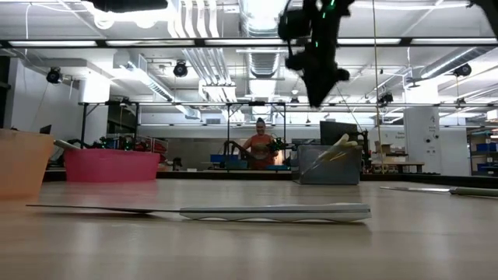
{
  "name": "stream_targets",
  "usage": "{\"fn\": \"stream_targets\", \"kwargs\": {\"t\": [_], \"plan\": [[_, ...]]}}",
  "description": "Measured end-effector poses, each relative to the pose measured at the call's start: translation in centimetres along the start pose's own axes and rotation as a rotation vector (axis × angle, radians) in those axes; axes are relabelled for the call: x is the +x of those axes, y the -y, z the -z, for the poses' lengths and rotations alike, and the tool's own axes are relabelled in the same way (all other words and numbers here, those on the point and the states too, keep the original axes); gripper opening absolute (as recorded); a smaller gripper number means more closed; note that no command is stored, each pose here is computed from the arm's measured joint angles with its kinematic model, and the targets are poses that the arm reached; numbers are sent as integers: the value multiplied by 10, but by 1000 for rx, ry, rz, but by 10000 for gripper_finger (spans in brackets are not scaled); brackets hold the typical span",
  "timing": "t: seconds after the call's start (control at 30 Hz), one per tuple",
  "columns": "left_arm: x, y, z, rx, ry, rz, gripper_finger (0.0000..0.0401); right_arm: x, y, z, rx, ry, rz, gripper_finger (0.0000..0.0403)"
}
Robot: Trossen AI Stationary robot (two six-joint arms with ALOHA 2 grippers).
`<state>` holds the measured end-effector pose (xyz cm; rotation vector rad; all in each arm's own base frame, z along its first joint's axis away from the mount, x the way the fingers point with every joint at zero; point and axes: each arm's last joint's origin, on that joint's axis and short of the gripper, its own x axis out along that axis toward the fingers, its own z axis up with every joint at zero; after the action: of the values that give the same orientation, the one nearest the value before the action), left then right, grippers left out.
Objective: Sort silverware by color (type)
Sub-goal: Put the blue knife into the orange bin
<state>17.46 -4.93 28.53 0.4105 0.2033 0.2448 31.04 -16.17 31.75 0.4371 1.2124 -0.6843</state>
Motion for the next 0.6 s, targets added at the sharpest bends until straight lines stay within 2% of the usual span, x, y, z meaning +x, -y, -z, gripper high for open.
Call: {"fn": "stream_targets", "kwargs": {"t": [0.17, 0.27, 0.33, 0.47, 0.6], "plan": [[4, 5, 5, -211, -29, 7, 0, -34, -44, 29, -145, 306, -148, 88], [9, 12, 10, -324, -63, 24, 0, -43, -67, 57, -214, 477, -261, 81], [14, 18, 13, -387, -85, 73, 0, -44, -79, 75, -263, 580, -331, 77], [25, 31, 20, -506, -153, 153, 0, -42, -97, 107, -347, 729, -446, 70], [36, 46, 26, -615, -237, 219, 0, -35, -104, 133, -409, 794, -510, 68]]}}
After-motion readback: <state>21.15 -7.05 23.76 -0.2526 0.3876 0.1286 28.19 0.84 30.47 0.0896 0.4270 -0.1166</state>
